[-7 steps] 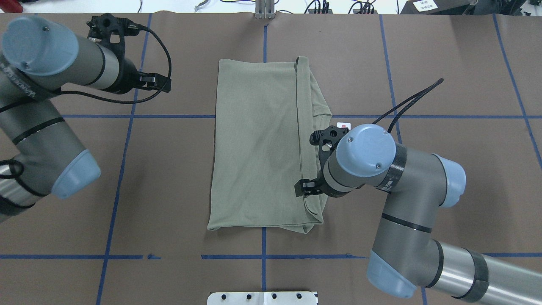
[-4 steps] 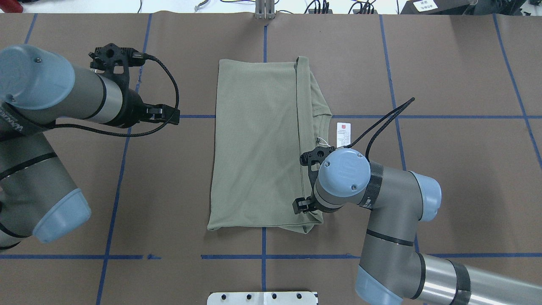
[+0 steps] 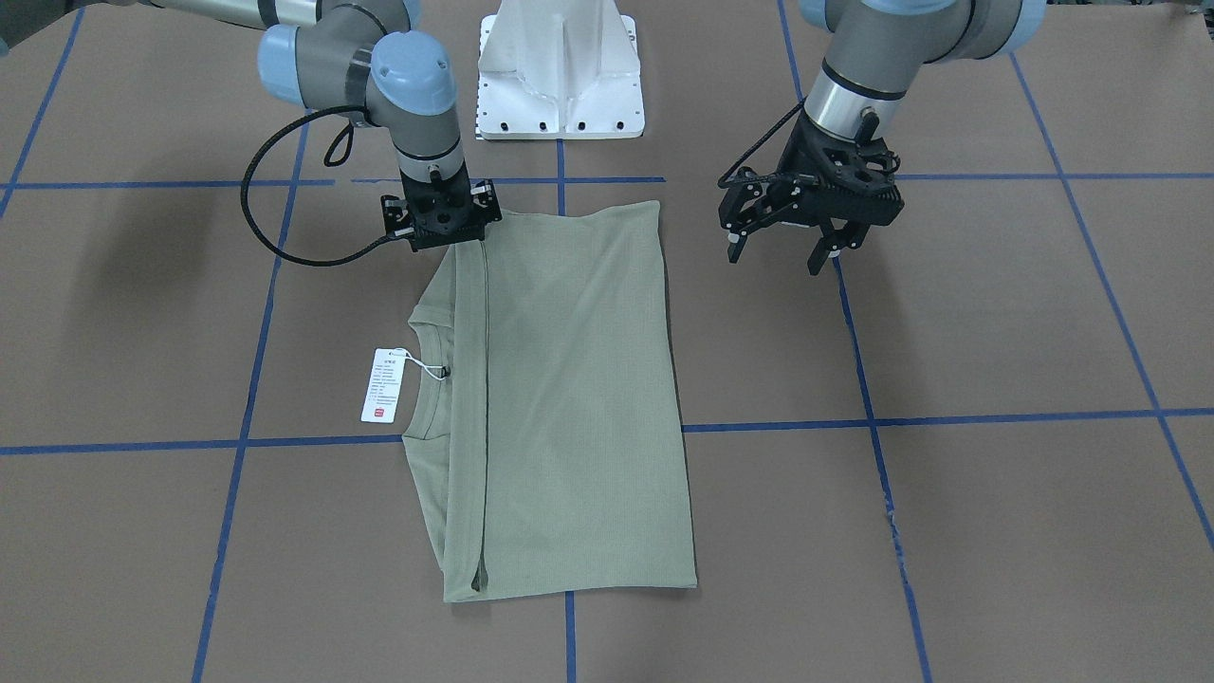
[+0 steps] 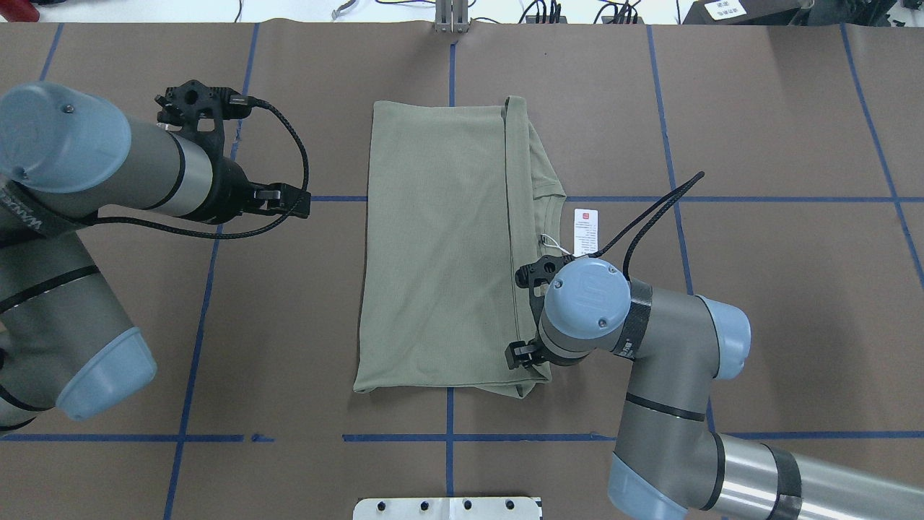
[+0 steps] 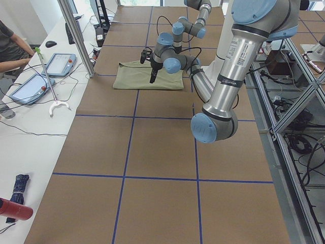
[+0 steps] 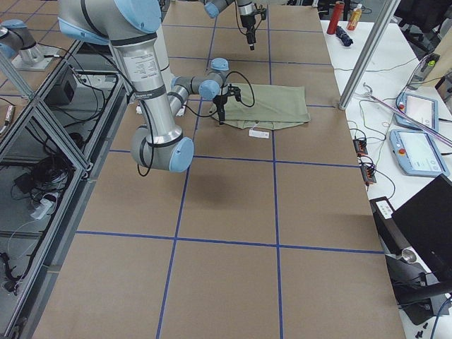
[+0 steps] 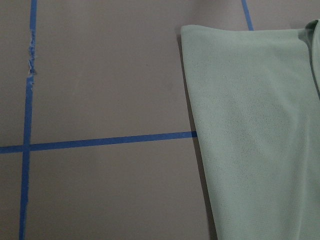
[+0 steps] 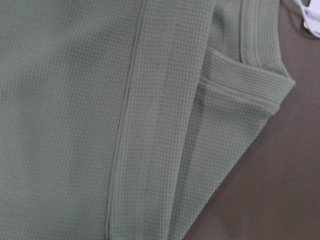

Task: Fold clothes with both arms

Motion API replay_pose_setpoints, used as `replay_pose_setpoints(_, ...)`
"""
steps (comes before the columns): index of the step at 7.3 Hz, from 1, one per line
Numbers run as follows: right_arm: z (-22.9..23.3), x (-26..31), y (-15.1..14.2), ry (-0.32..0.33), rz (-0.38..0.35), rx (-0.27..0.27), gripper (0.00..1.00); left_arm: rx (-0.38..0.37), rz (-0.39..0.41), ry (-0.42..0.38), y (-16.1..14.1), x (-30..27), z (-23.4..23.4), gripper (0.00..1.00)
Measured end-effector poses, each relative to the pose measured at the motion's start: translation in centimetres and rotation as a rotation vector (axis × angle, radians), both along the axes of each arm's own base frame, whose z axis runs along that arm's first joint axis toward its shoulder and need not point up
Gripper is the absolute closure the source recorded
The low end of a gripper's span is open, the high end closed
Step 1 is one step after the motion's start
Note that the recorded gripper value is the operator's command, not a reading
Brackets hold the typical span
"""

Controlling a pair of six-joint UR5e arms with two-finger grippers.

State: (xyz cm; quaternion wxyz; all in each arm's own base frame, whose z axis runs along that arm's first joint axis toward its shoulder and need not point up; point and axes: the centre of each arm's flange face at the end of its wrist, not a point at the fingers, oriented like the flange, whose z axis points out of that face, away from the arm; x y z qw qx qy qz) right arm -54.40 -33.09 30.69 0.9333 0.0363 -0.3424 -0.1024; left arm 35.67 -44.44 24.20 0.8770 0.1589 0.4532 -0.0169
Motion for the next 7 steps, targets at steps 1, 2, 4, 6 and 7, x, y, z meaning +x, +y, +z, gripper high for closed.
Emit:
replay_pose_setpoints(1,0.1,0.1,0.0,0.008,0.0,-0.003,0.0,-0.001,0.001,0.0,0.0,0.1,0.0,0.0)
replay_pose_setpoints(2,0.4,0.3,-0.1,0.015,0.001,-0.006,0.0,-0.002,0.003,-0.001,0.0,0.2,0.1,0.0)
replay_pose_setpoints(4,1.4,1.0,-0.1,0.028,0.007,-0.011,0.0,-0.003,0.006,-0.002,0.1,0.5,0.0,0.0)
replay_pose_setpoints(6,2.5,2.5,-0.4,0.038,0.014,-0.01,0.0,-0.008,0.015,0.0,0.5,1.2,0.0,0.0)
replay_pose_setpoints(7,3.3,3.7,-0.2,0.045,0.01,-0.008,0.0,-0.014,0.023,0.003,1.0,1.8,0.0,0.0)
